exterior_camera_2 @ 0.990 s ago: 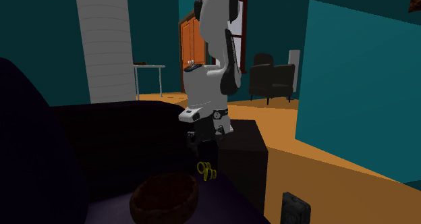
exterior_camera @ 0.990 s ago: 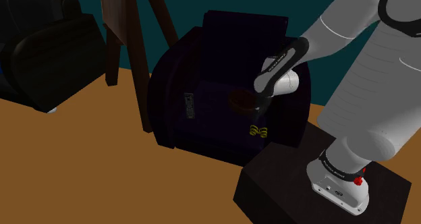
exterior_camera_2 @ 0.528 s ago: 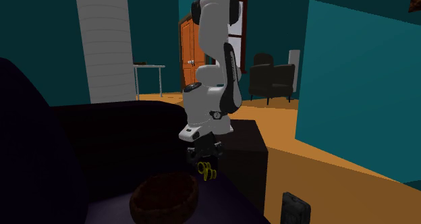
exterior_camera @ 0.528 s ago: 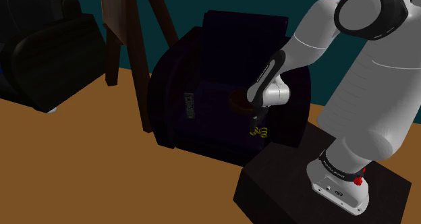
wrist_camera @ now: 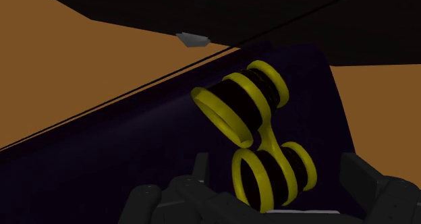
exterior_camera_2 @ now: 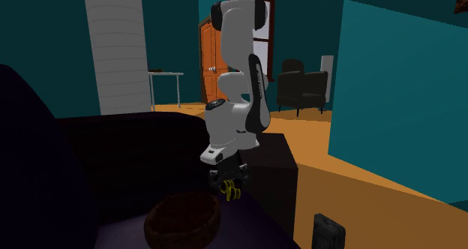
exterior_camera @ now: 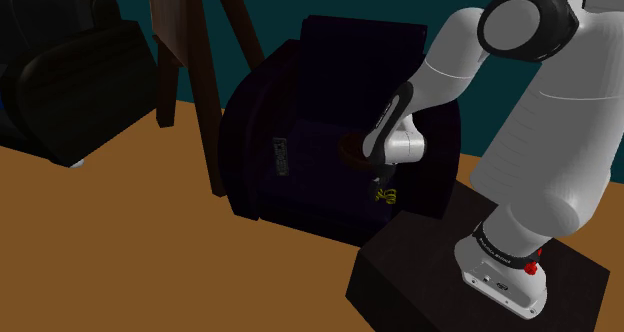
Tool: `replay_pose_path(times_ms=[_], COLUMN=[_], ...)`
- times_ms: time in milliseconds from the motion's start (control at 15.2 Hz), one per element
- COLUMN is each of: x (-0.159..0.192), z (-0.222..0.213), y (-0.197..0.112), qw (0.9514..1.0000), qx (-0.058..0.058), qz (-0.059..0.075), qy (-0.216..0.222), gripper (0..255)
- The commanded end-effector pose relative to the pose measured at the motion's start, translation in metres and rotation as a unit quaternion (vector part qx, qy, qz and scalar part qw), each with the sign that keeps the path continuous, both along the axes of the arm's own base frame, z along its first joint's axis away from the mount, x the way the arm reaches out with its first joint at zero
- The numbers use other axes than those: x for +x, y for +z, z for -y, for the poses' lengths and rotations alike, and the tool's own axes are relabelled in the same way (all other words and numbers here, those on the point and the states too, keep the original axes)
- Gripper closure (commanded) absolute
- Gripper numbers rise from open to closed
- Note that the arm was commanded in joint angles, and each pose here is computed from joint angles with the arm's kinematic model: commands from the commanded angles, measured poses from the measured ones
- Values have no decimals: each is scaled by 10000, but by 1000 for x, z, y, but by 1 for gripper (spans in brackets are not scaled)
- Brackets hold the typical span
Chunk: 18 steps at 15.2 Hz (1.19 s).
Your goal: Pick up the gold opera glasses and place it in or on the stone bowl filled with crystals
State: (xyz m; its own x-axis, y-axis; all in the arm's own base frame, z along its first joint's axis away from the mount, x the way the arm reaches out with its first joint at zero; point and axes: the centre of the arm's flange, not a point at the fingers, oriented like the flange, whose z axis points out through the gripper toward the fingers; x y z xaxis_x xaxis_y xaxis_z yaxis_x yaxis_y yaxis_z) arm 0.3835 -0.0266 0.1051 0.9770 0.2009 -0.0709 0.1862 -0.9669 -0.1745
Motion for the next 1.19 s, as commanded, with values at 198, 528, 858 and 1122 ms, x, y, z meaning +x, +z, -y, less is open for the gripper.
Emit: replay_pose_path(times_ms=[198, 528, 858, 1122], x=[0, 0, 0, 0], z=[0, 0, 0, 0], y=[0, 0, 5, 26], qw=[10000, 10000, 10000, 10000], qx=[0, 0, 0, 0], qz=[0, 0, 1, 1], qy=[0, 0, 0, 0], gripper=[255, 255, 255, 255])
